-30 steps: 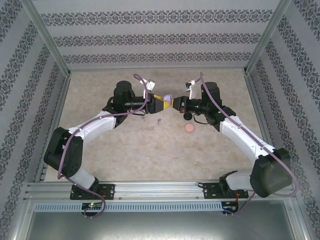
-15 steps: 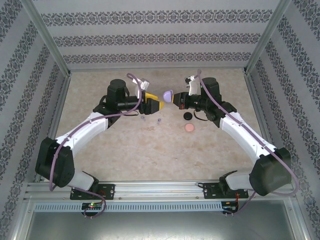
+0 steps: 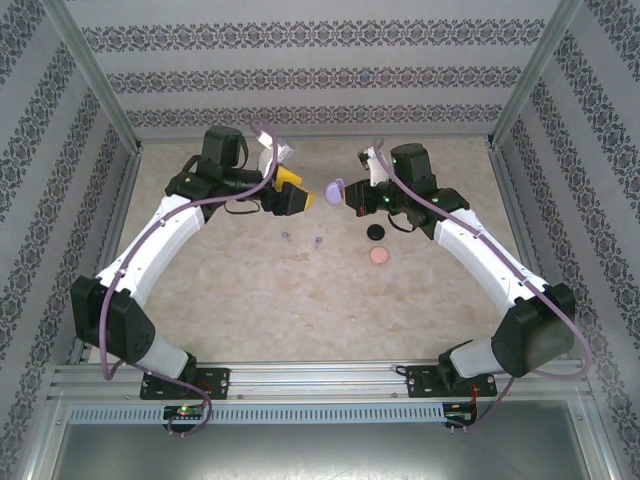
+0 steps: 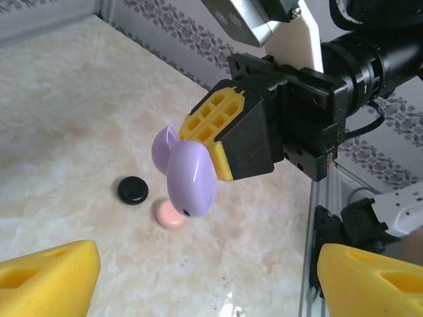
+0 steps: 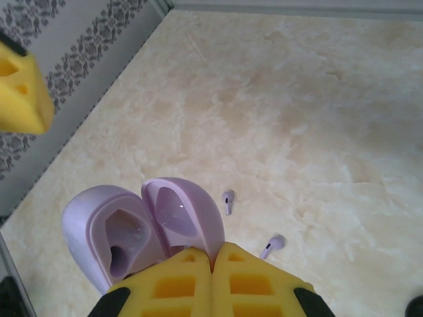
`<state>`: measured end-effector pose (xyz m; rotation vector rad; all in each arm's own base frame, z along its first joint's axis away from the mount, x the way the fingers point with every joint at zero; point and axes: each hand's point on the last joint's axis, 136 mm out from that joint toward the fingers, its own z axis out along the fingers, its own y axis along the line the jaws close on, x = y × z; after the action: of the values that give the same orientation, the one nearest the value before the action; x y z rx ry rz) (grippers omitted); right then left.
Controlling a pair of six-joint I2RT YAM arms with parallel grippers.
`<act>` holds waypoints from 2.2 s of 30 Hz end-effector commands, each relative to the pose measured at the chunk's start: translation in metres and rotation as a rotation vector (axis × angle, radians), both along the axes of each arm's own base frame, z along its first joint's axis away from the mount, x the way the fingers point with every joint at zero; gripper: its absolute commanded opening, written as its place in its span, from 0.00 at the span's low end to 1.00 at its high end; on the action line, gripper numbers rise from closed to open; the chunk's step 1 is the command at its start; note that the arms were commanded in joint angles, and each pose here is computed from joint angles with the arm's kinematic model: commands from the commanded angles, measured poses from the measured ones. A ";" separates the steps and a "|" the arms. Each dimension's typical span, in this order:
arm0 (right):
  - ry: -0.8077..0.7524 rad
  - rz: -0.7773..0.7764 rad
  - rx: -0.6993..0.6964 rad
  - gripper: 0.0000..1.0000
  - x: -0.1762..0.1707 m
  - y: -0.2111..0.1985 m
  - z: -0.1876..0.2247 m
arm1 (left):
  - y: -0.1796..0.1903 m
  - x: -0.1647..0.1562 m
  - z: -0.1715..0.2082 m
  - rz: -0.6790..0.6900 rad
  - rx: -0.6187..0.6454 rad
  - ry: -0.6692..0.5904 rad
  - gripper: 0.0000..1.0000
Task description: Insert the wireless bluetooth earbuds into the charging case
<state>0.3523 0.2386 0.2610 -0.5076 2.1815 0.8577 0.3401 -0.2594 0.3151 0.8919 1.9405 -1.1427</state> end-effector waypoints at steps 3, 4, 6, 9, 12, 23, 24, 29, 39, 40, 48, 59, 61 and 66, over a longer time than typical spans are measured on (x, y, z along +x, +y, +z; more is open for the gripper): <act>-0.071 0.123 -0.139 0.00 -0.015 0.011 0.002 | -0.002 -0.022 -0.016 -0.159 0.028 0.130 0.84; -0.074 0.141 -0.159 0.00 -0.018 0.014 0.001 | -0.003 -0.024 -0.015 -0.182 0.026 0.138 0.83; -0.078 0.171 -0.195 0.00 -0.022 0.018 -0.001 | -0.004 -0.027 -0.014 -0.210 0.020 0.154 0.82; -0.072 0.207 -0.235 0.00 -0.026 0.022 -0.003 | -0.005 -0.031 -0.014 -0.240 0.022 0.172 0.79; -0.070 0.234 -0.264 0.00 -0.028 0.027 -0.005 | -0.005 -0.035 -0.018 -0.258 0.035 0.189 0.77; -0.072 0.275 -0.287 0.00 -0.032 0.040 -0.004 | -0.013 -0.041 -0.039 -0.296 0.051 0.232 0.70; -0.071 0.277 -0.288 0.00 -0.032 0.041 -0.004 | -0.013 -0.040 -0.041 -0.296 0.053 0.233 0.70; -0.073 0.285 -0.287 0.00 -0.034 0.045 -0.003 | -0.015 -0.035 -0.048 -0.285 0.063 0.235 0.69; -0.077 0.296 -0.286 0.00 -0.034 0.052 -0.002 | -0.020 -0.033 -0.059 -0.291 0.067 0.256 0.56; -0.078 0.295 -0.286 0.00 -0.034 0.052 -0.001 | -0.020 -0.033 -0.060 -0.291 0.068 0.261 0.54; -0.078 0.295 -0.289 0.00 -0.034 0.054 -0.002 | -0.020 -0.031 -0.061 -0.289 0.067 0.256 0.41; -0.097 0.248 -0.274 0.03 -0.029 0.051 0.010 | -0.019 -0.029 -0.061 -0.275 0.066 0.237 0.05; -0.093 0.210 -0.253 0.18 -0.026 0.045 0.019 | -0.015 -0.023 -0.060 -0.242 0.058 0.220 0.00; -0.063 0.149 -0.120 0.48 -0.032 0.030 0.040 | 0.015 0.007 -0.049 -0.062 0.005 0.137 0.00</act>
<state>0.3249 0.2748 0.2648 -0.8503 2.2491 0.6908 0.3238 -0.2620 0.2383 1.0080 2.1393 -1.3605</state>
